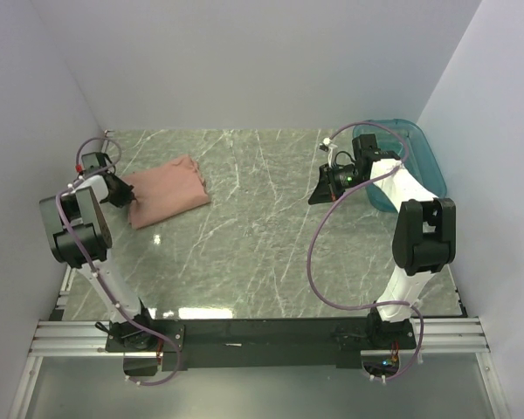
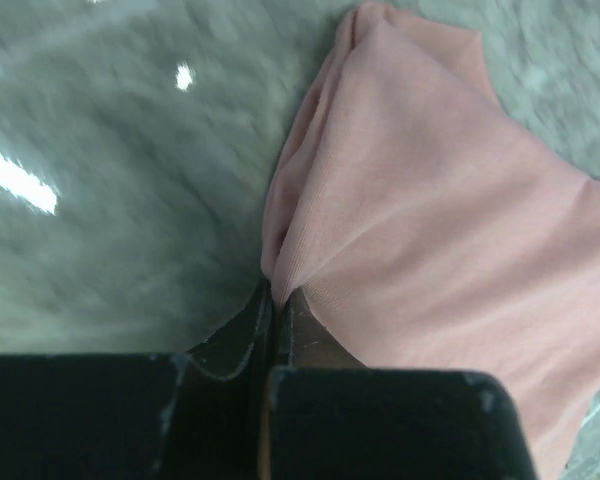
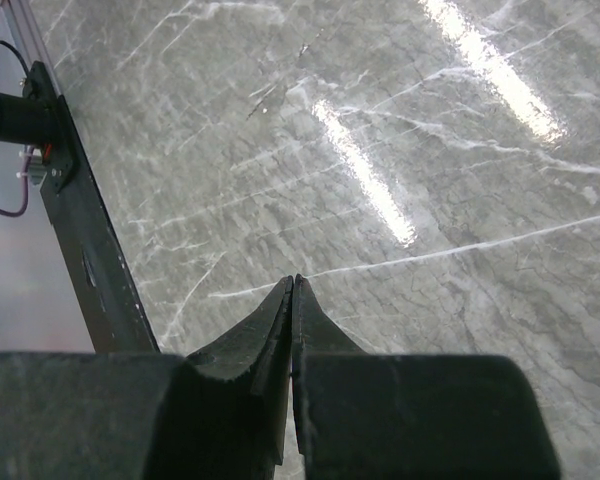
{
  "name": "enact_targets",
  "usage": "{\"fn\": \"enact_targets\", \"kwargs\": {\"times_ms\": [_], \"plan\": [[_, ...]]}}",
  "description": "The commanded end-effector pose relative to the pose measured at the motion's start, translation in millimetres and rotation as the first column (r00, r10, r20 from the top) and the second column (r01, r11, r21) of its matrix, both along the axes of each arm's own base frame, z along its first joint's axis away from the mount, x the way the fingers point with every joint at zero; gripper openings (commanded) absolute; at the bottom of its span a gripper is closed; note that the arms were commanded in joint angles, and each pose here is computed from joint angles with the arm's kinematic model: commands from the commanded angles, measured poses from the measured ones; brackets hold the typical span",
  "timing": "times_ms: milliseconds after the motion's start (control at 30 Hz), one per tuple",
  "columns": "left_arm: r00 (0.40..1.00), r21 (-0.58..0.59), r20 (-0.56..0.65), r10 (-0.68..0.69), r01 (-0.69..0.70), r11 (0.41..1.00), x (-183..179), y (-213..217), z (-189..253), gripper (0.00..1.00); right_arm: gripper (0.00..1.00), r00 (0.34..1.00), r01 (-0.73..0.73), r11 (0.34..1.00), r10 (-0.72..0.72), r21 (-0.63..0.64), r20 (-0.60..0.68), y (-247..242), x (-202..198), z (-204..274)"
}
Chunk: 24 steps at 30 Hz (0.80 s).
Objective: Fold and stack the t-shirts
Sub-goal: Neatly place the folded tshirt to the corner
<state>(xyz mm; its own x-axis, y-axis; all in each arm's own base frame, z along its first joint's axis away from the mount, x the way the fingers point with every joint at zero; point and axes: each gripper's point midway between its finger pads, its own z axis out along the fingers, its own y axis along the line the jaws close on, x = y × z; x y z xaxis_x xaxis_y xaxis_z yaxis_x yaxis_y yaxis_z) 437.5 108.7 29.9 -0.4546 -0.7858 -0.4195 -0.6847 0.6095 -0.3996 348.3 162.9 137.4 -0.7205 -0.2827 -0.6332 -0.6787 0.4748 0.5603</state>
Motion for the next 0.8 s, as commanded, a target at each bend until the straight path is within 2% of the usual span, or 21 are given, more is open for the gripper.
{"fn": "enact_targets", "kwargs": {"times_ms": [0,300,400,433,500,533,600,633,667,700,767], "plan": [[0.998,0.020,-0.054,-0.026,0.028,0.999,1.4,18.7,-1.1,0.00,0.07,0.998,-0.015,1.000,0.014,0.024,0.059,-0.2,-3.7,23.2],[0.998,0.143,-0.069,0.001,0.009,0.990,18.2,68.6,27.6,0.01,0.07,0.999,-0.003,1.000,0.003,-0.005,0.050,-3.5,-1.3,16.6],[0.998,0.219,-0.051,0.031,-0.019,0.976,23.5,90.1,52.2,0.07,0.07,0.999,-0.002,1.000,0.002,-0.011,0.046,-3.6,-0.9,15.0],[0.998,0.237,-0.038,0.041,-0.030,0.971,24.4,97.8,64.1,0.17,0.07,0.999,0.002,1.000,-0.001,-0.020,0.045,-4.6,-0.2,13.8],[0.999,0.250,-0.003,0.048,-0.046,0.967,25.0,101.4,82.1,0.29,0.07,0.999,0.001,1.000,0.000,-0.024,0.043,-4.7,-0.3,13.4],[0.999,0.255,0.016,0.038,-0.041,0.966,25.7,100.3,88.1,0.39,0.07,0.999,0.009,0.999,-0.008,-0.035,0.041,-7.1,1.0,11.8],[0.995,0.256,0.095,-0.003,-0.021,0.966,27.9,91.3,115.1,0.53,0.07,0.999,0.014,0.999,-0.011,-0.047,0.047,-8.6,1.7,11.7],[0.993,0.241,0.110,-0.034,0.007,0.971,24.9,82.3,115.3,0.76,0.07,0.999,0.015,0.999,-0.012,-0.052,0.050,-8.8,1.7,12.0],[0.988,0.246,0.148,-0.049,0.011,0.969,27.2,79.2,125.3,0.83,0.07,0.999,0.021,0.998,-0.018,-0.064,0.052,-10.4,2.4,10.6],[0.980,0.257,0.188,-0.064,0.014,0.966,24.6,75.1,144.1,0.85,0.07,0.998,0.025,0.997,-0.021,-0.068,0.057,-11.5,2.4,12.1],[0.968,0.254,0.216,-0.126,0.069,0.965,20.5,54.2,150.8,0.86,0.07,0.998,0.029,0.995,-0.023,-0.096,0.065,-14.3,1.2,11.1]]}}
